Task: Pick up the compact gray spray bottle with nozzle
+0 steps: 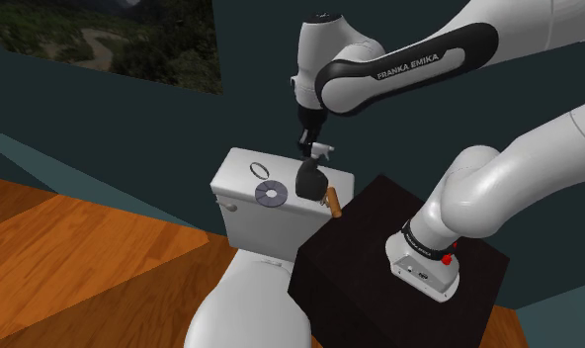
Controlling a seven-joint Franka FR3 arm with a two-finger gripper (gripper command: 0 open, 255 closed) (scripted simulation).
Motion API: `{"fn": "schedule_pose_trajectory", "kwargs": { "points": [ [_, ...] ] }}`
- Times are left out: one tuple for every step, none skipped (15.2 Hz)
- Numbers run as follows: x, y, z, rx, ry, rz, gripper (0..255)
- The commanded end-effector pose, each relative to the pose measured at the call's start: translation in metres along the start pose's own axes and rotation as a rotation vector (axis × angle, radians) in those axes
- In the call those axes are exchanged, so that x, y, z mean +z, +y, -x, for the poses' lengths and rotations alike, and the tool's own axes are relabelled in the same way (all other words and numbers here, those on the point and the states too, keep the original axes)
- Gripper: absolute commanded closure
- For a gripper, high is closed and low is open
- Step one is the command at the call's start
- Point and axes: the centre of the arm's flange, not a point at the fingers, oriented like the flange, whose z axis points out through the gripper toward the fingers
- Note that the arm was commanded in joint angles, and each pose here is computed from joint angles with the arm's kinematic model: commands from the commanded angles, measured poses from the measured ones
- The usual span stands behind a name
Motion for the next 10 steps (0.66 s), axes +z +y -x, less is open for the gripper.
{"fn": "schedule_pose_trajectory", "kwargs": {
  "points": [
    [-0.011, 0.001, 0.001, 0.0, 0.0, 0.0, 255],
    [-0.017, 0.001, 0.002, 0.0, 0.0, 0.0, 255],
    [-0.022, 0.001, 0.002, 0.0, 0.0, 0.0, 255],
    [-0.027, 0.002, 0.002, 0.0, 0.0, 0.0, 255],
    [-0.032, 0.002, 0.002, 0.0, 0.0, 0.0, 255],
    [-0.038, 0.002, 0.003, 0.0, 0.0, 0.0, 255],
    [-0.043, 0.003, 0.003, 0.0, 0.0, 0.0, 255],
    [-0.048, 0.003, 0.003, 0.0, 0.0, 0.0, 255],
    [-0.049, 0.003, 0.003, 0.0, 0.0, 0.0, 255],
    [-0.049, 0.003, 0.003, 0.0, 0.0, 0.0, 255]
  ]
}}
